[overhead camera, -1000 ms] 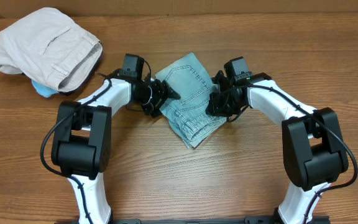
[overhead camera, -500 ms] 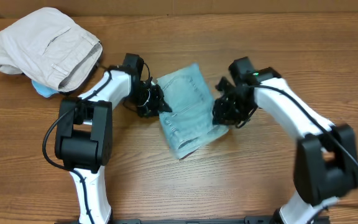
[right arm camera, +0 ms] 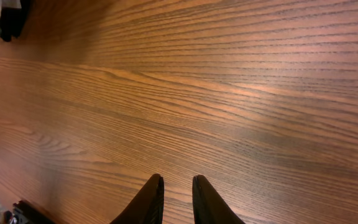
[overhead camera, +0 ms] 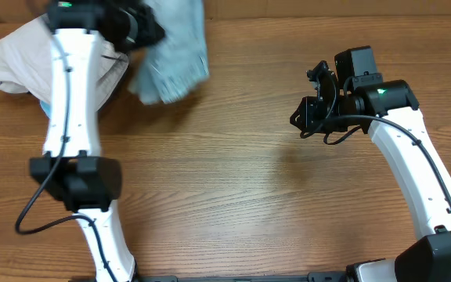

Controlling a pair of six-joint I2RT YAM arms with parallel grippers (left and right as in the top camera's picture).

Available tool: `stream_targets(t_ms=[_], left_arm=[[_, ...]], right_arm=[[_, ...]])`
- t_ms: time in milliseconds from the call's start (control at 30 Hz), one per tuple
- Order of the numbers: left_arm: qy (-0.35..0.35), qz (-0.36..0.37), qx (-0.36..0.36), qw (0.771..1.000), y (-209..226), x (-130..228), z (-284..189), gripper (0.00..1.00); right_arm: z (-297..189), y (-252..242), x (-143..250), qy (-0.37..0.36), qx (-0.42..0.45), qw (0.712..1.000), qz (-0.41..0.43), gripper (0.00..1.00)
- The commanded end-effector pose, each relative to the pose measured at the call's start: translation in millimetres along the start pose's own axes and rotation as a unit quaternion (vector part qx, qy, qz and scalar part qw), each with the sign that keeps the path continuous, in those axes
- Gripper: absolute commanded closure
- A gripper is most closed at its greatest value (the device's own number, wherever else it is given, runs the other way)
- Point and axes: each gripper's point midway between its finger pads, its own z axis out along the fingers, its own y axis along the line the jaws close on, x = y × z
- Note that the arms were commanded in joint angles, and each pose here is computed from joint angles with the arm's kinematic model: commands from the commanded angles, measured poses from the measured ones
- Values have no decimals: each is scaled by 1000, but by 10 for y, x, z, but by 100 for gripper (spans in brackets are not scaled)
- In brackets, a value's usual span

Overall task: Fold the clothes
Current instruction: 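Carry the jeans bundle with the left gripper onto the beige stack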

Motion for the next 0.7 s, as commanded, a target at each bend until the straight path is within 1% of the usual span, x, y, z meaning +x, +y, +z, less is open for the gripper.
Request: stream_targets(t_ms=[0,133,200,267,300,333,367,400,433,533,667], left_arm=[[-69,-43,-16,997,386,-354,-408,96],[-107,-125,-42,985,1123,-569,-518,96],[-110,-166,-58,978,1537,-572,-527,96],[-105,-203,-62,972,1859,-533,-502,96],[-99,-220,-65,968,2036,-492,-462,94],[-93,-234,-74,965,2202,-448,-424,82],[-87,-248,-87,961,2374,-394,-385,46],[-82,-265,-96,956,2532,-345,-334,3],[-76,-282,-96,952,2663,-300,-270,0],[-49,-312,-92,944,2859,-127,-181,0],[-21,-334,-115,935,2983,94,-317,0]], right_arm=[[-1,3,-11,-2,2,1000,0,81],[-1,3,-12,-2,2,1000,0,80],[2,3,-16,-2,2,1000,0,80],[5,2,-16,-2,2,1000,0,80],[8,1,-17,-2,2,1000,0,80],[8,1,-16,-2,2,1000,0,80],[8,3,-16,-1,1,1000,0,80],[8,6,-14,-1,0,1000,0,80],[8,6,-13,-1,0,1000,2,80],[8,3,2,2,1,1000,3,80],[8,1,10,4,1,1000,4,81]])
